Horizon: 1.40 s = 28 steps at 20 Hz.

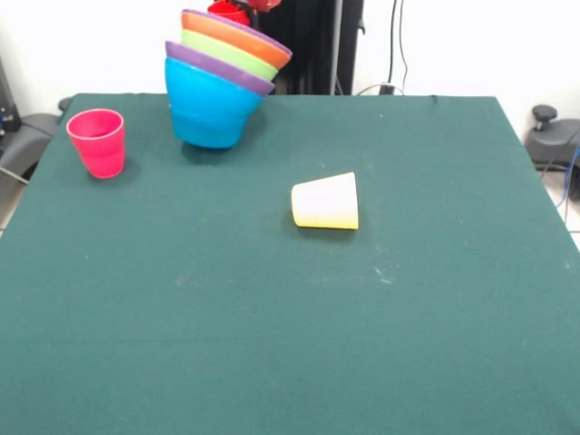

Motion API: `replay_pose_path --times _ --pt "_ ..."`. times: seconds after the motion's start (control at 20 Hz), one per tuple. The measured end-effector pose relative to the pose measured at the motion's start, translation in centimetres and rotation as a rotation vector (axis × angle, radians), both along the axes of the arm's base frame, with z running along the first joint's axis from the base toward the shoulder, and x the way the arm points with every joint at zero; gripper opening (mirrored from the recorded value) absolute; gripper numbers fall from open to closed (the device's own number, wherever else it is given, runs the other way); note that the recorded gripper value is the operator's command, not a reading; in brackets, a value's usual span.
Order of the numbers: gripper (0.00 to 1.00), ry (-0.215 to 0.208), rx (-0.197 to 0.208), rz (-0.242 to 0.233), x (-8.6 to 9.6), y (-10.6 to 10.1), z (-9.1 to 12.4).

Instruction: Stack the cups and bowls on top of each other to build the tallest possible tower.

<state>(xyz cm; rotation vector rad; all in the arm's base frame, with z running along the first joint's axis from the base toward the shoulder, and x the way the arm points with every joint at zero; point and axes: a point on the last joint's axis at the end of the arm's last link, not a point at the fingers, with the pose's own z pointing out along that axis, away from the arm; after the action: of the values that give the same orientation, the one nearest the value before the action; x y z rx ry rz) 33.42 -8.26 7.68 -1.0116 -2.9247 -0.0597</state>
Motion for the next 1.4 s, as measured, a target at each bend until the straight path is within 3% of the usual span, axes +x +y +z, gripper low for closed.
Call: replay_pose_path --times 0.4,0.75,1.2,1.4 --pt "0.0 -0.006 -0.004 -0.055 -0.5 -2.4 0.4" --pt "0.0 0.007 0.004 -0.064 0.1 -3.7 1.4" --pt "0.0 0.01 0.027 -0.031 4.0 -3.7 3.4" --pt "0.0 -0.018 0.028 -0.031 7.3 -4.1 4.6"
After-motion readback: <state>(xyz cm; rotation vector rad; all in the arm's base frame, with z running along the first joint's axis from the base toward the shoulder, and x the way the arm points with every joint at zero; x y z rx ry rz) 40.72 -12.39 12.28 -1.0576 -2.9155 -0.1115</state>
